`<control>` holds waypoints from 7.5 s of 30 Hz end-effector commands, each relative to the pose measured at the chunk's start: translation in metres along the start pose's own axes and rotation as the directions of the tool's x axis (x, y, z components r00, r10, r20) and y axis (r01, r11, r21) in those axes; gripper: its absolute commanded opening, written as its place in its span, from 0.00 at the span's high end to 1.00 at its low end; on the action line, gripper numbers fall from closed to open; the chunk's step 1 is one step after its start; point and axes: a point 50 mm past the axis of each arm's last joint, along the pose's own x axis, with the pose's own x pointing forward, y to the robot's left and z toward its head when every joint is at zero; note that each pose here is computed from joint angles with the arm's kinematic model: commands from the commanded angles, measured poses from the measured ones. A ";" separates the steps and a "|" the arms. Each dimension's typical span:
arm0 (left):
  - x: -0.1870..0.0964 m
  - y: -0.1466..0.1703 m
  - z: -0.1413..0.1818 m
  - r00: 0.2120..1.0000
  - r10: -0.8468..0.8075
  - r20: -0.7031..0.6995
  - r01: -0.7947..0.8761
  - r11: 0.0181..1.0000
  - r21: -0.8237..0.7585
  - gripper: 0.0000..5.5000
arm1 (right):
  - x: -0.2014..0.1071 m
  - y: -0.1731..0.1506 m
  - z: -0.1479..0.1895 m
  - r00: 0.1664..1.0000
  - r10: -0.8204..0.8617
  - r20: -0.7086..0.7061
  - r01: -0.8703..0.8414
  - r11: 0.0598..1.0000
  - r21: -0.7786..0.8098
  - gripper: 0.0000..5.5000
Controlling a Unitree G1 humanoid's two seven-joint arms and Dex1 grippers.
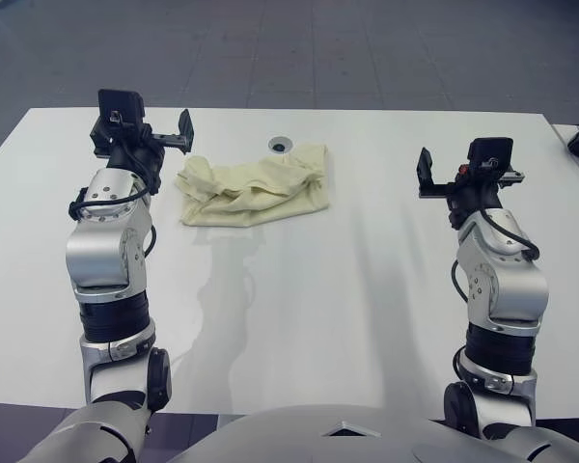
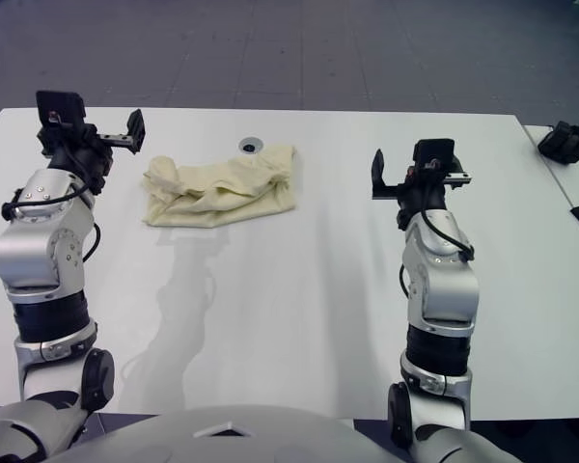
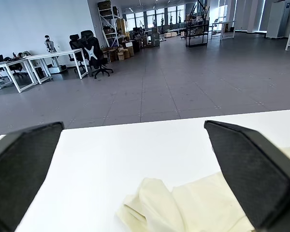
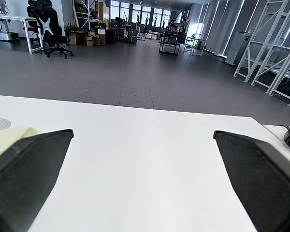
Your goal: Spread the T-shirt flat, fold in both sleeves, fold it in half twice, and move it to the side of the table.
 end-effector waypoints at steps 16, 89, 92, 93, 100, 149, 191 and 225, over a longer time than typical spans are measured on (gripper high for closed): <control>0.045 -0.029 -0.030 0.986 -0.142 -0.091 0.146 0.989 0.030 0.02 | 0.003 0.002 0.001 1.000 0.009 0.006 -0.009 1.000 -0.005 0.02; -0.001 -0.053 -0.017 0.870 -0.450 -0.202 0.488 0.845 0.217 0.02 | -0.028 0.077 -0.052 0.606 0.710 -0.359 -0.558 0.057 -0.828 0.67; 0.000 -0.050 -0.013 0.872 -0.447 -0.198 0.484 0.844 0.230 0.02 | -0.028 0.076 -0.055 0.604 0.703 -0.375 -0.568 0.049 -0.821 0.73; 0.000 -0.049 -0.013 0.873 -0.446 -0.197 0.484 0.844 0.233 0.02 | -0.028 0.075 -0.056 0.602 0.701 -0.382 -0.572 0.045 -0.819 0.78; 0.000 -0.045 -0.011 0.876 -0.441 -0.195 0.479 0.842 0.248 0.02 | -0.027 0.072 -0.058 0.598 0.691 -0.407 -0.584 0.027 -0.811 0.96; 0.033 -0.054 -0.042 0.596 -0.618 -0.513 0.761 0.228 0.608 1.00 | 0.024 0.056 -0.009 0.718 0.646 -0.260 -0.447 0.141 -0.883 1.00; 0.019 -0.039 0.060 0.262 -0.726 -0.635 0.752 -0.260 0.606 1.00 | 0.048 -0.024 0.118 0.398 0.791 -0.464 -0.765 0.007 -0.644 1.00; -0.115 -0.025 -0.027 -0.082 -0.734 -0.675 0.968 -0.219 0.121 0.76 | -0.091 -0.007 0.002 0.030 0.828 -0.560 -1.000 0.022 -0.020 0.70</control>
